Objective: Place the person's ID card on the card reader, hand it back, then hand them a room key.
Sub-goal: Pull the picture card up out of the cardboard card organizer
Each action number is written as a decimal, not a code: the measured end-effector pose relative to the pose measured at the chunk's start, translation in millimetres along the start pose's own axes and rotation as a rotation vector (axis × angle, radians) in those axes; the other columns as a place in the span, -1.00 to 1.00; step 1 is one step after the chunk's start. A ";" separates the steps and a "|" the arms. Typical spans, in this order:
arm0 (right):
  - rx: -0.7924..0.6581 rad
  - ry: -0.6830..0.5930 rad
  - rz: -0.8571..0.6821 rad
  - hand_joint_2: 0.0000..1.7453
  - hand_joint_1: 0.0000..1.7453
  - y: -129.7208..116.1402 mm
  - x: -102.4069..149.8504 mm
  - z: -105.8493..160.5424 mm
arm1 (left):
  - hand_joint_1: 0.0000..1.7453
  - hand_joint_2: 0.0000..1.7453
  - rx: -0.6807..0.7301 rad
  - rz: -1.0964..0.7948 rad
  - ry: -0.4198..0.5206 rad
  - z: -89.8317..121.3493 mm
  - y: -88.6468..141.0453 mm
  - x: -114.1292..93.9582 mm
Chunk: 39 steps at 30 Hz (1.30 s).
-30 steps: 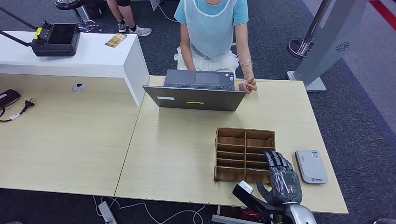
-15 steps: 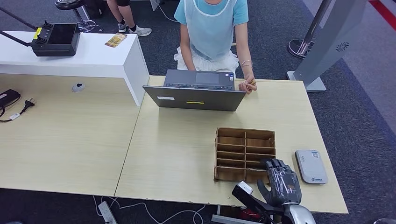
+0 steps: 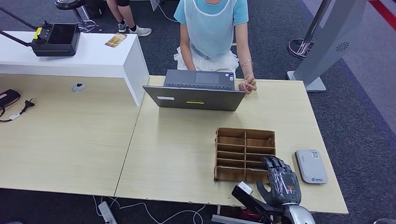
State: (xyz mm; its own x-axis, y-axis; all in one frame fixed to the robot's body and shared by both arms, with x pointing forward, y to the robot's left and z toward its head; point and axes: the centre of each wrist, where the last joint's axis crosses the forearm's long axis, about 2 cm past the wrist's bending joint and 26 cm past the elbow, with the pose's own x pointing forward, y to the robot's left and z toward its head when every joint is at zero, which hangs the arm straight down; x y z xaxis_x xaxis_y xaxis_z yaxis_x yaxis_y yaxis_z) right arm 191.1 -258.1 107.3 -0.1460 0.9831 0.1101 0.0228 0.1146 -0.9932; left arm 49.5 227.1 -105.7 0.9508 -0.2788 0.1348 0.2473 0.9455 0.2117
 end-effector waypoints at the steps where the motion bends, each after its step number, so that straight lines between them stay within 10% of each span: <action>1: 0.000 0.000 0.000 1.00 -0.37 0.0 0.0 0.0 | -1.00 -1.00 0.000 0.000 -0.001 0.0 0.0 0.0; 24: 0.004 0.005 0.014 1.00 -0.42 3.1 -1.4 -6.3 | -1.00 -1.00 0.000 -0.006 -0.009 0.0 -0.1 0.3; 31: 0.006 0.007 0.015 1.00 -0.72 5.1 -0.9 -8.0 | -1.00 -1.00 0.000 -0.008 -0.009 0.0 0.0 0.2; 39: -0.002 0.013 0.011 1.00 -0.40 5.2 -1.1 -8.9 | -1.00 -1.00 0.001 -0.011 -0.009 0.0 0.1 0.2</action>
State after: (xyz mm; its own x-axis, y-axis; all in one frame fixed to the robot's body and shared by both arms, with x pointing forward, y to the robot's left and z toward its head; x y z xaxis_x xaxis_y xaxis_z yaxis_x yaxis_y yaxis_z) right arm 200.1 -257.3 102.4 -0.1330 0.9861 0.0994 0.0265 0.1038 -0.9943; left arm 49.7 227.1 -105.7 0.9462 -0.2908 0.1416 0.2576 0.9423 0.2137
